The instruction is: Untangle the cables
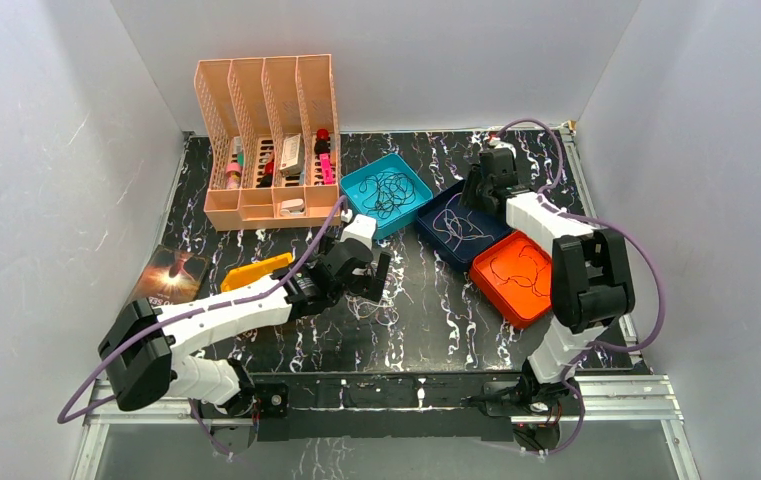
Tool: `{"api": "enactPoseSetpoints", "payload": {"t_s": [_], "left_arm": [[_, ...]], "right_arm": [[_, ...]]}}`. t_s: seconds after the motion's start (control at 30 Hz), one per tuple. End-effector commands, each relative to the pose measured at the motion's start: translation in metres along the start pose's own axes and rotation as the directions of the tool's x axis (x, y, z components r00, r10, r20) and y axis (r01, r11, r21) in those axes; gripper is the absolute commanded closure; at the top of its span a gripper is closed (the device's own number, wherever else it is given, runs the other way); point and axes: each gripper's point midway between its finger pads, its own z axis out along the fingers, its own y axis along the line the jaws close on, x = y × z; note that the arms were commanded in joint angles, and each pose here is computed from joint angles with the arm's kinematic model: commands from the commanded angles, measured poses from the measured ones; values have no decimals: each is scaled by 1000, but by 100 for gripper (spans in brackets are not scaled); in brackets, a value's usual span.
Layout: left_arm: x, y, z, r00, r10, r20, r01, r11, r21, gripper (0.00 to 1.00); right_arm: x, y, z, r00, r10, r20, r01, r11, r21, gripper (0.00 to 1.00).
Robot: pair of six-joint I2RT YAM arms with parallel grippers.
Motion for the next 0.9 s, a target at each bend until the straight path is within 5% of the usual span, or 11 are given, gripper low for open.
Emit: {"api": "enactPoseSetpoints", "payload": {"t_s": [0.0, 0.53, 0.87], "left_arm": [[-13, 4, -12, 998, -27, 49, 27, 1000, -2, 2], [-16, 0, -11, 999, -21, 42, 21, 1000, 8, 2], [-16, -1, -11, 999, -18, 38, 18, 1000, 8, 2]], "right_arm": [[-30, -5, 5, 997, -13, 75, 12, 1000, 24, 50], [12, -24, 28, 997, 2, -74, 1, 1000, 31, 96], [42, -5, 10, 978, -8, -211, -12, 995, -95, 100]]}}
